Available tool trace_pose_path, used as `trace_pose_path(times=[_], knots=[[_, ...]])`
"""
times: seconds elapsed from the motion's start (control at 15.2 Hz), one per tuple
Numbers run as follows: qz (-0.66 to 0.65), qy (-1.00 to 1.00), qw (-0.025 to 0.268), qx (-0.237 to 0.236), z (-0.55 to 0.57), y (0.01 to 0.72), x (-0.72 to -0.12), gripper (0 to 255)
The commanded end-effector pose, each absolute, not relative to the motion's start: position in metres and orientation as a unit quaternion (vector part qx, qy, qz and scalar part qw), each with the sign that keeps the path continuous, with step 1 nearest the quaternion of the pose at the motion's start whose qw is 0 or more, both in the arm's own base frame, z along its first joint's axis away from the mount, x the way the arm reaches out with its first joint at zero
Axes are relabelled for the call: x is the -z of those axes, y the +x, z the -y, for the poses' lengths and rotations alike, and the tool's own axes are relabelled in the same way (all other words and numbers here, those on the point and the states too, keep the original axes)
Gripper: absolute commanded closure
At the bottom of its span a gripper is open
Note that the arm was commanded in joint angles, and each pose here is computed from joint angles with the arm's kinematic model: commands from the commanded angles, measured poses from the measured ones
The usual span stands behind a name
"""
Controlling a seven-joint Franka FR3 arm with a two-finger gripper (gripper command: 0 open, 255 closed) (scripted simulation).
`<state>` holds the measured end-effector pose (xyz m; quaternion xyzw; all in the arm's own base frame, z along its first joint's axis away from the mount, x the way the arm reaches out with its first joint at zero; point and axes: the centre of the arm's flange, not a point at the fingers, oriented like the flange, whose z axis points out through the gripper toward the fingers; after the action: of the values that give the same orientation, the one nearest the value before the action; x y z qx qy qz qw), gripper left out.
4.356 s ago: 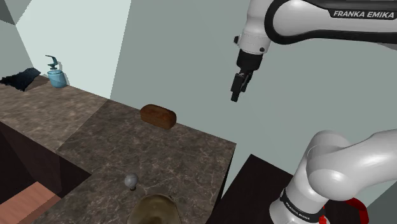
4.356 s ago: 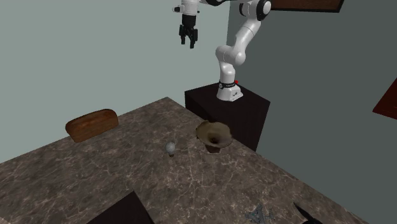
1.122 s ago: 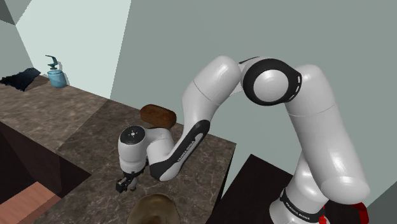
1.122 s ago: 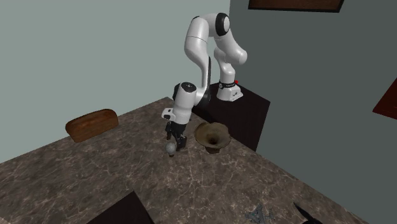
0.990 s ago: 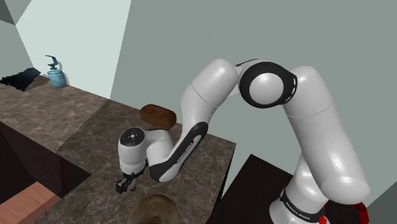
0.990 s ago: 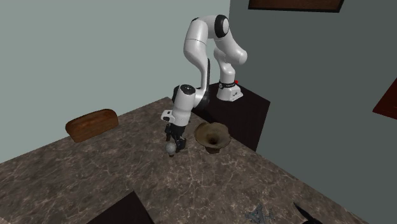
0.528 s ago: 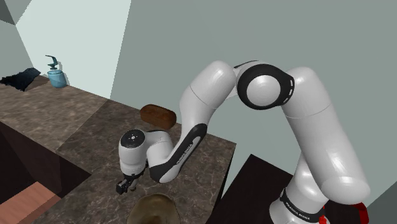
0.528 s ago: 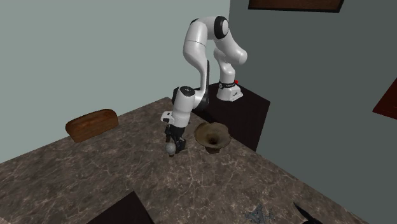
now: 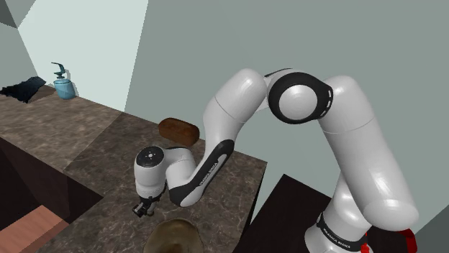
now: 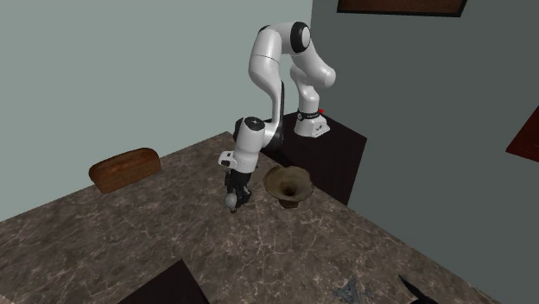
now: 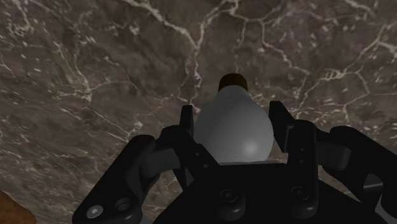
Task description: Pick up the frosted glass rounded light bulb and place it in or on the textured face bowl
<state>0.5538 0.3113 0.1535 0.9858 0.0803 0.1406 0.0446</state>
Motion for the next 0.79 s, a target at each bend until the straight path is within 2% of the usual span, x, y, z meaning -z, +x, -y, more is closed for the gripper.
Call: trace_pose_path(times=[0.0,0.73], knots=[[-0.080,0.986,0.045,-0.140,-0.311,0.554,-0.153,255],[-0.080,0.986,0.045,-0.140,-0.311,0.554,-0.201,255]])
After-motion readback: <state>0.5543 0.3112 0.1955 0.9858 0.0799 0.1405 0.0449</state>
